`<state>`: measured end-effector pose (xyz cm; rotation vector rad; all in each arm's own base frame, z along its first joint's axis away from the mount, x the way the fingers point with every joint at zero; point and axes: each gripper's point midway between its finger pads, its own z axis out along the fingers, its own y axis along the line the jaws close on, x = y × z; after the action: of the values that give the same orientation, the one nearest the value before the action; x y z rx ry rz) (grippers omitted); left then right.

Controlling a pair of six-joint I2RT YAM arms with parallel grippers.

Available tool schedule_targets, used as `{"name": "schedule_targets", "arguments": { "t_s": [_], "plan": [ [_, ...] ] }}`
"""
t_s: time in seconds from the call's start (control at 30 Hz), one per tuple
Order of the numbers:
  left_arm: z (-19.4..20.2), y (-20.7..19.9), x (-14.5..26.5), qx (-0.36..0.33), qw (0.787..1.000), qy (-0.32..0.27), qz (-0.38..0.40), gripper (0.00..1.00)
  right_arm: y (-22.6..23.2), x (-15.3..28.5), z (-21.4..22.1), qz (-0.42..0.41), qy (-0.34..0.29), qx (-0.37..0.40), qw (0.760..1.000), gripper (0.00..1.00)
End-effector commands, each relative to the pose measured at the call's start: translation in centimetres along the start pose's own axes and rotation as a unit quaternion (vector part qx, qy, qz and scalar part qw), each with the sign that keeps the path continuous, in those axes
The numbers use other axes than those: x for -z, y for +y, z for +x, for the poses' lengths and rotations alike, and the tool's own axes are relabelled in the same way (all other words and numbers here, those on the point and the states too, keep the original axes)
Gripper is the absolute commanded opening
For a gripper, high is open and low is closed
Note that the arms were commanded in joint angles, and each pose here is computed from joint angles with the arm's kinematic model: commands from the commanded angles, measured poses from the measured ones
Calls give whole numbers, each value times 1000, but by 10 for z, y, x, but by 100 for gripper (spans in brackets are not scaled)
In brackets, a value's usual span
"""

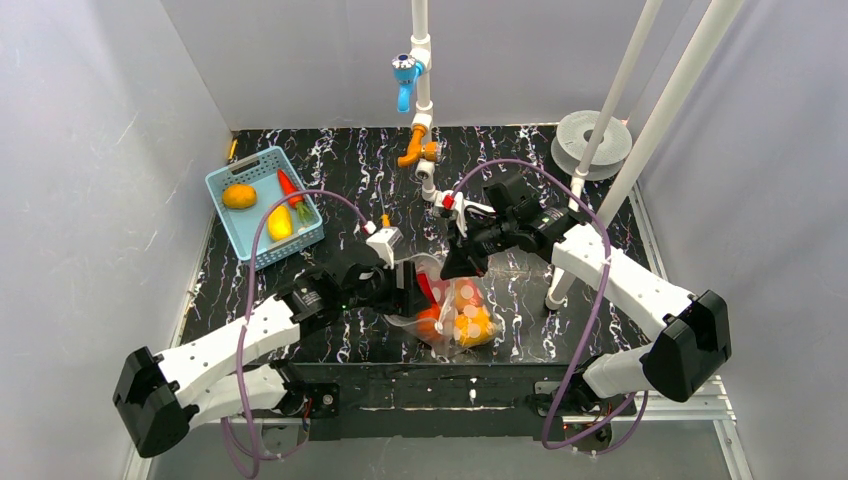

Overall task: Open the zip-top bag and remove the fake food
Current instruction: Pick up the fake vegetable from the zipper food storage bag.

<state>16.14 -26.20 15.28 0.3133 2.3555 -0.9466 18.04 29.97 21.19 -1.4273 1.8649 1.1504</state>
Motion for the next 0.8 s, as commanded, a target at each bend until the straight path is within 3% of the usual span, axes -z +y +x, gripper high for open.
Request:
{"name": "schedule_targets", "arguments": {
  "t_s": [0.0, 0.47, 0.77],
  "plan": [
    [-2, -6, -3, -20, 1000, 7, -7, 70, 8, 6, -8, -10, -18, 17, 1000, 1],
    [28, 7, -33, -5, 998, 41, -44, 73, 7, 5, -7, -10, -17, 15, 1000, 1],
    [34, 10, -35, 9, 998, 40, -42, 59, 4, 3, -6, -5, -16, 11, 1000, 1]
  ]
}}
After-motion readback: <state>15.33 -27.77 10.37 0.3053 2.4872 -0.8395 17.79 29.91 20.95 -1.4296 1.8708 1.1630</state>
